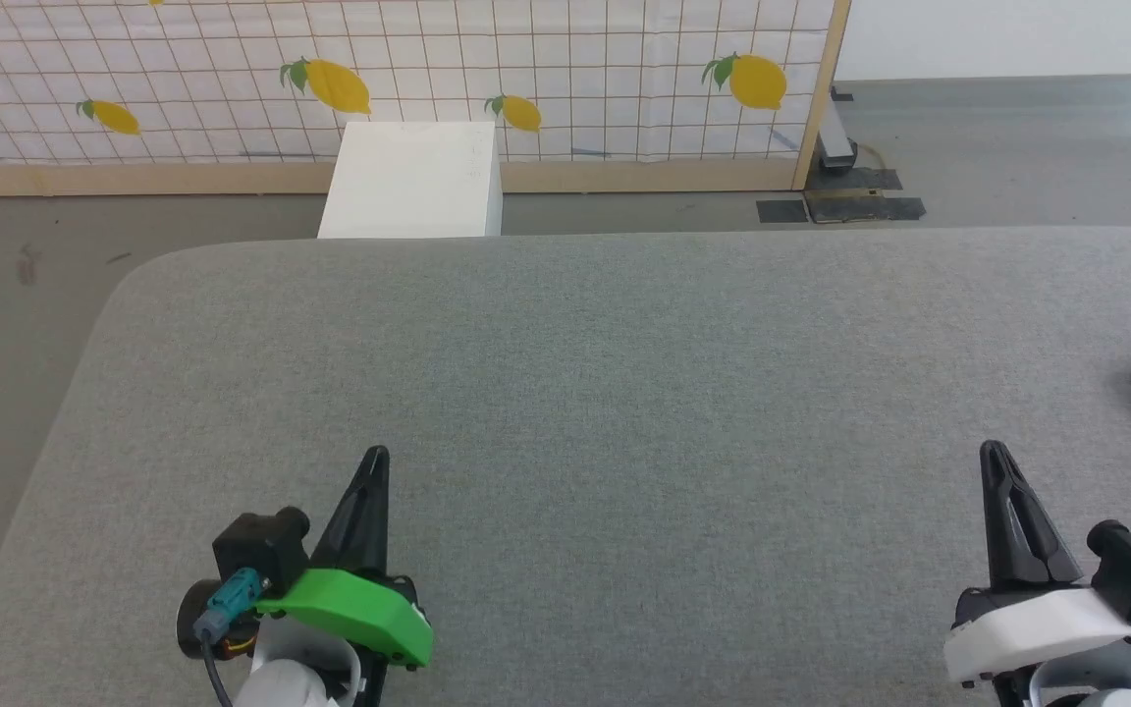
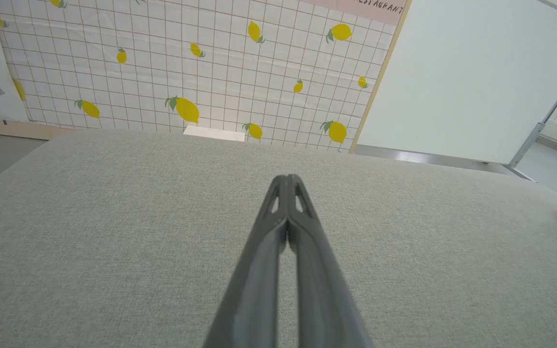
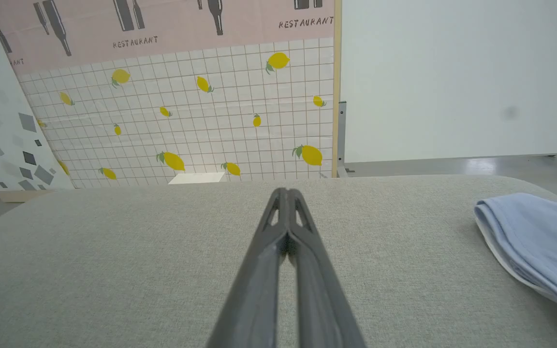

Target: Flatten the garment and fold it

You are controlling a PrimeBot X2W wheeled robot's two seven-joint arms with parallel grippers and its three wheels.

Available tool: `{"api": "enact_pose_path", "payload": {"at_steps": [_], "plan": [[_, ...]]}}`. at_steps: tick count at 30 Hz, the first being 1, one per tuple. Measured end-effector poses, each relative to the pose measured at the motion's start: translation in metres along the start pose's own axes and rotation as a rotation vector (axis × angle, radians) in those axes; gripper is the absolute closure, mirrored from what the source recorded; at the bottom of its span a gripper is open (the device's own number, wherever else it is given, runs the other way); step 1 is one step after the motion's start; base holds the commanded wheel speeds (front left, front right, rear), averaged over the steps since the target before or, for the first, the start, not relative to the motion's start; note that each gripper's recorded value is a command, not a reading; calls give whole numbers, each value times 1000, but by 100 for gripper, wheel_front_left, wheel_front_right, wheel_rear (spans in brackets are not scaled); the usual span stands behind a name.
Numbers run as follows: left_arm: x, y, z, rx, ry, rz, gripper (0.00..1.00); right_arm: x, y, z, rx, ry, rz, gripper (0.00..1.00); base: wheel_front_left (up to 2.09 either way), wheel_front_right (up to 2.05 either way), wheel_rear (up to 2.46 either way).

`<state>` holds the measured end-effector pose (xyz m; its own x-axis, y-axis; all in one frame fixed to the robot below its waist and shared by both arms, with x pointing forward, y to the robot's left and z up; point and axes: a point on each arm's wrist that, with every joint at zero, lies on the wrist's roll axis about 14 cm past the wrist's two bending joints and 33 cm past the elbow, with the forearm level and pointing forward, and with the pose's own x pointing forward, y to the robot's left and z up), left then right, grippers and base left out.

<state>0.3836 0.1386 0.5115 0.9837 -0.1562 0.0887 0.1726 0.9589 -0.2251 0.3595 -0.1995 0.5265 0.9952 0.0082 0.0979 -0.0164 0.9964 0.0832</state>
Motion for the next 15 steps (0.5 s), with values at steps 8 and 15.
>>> {"api": "enact_pose_path", "payload": {"at_steps": [8, 15], "plan": [[1, 1, 3, 17, 1, 6, 100, 0, 2, -2, -6, 11, 7, 100, 0, 0, 0], [2, 2, 6, 28, -2, 10, 100, 0, 4, -3, -8, 20, 13, 100, 0, 0, 0]]}}
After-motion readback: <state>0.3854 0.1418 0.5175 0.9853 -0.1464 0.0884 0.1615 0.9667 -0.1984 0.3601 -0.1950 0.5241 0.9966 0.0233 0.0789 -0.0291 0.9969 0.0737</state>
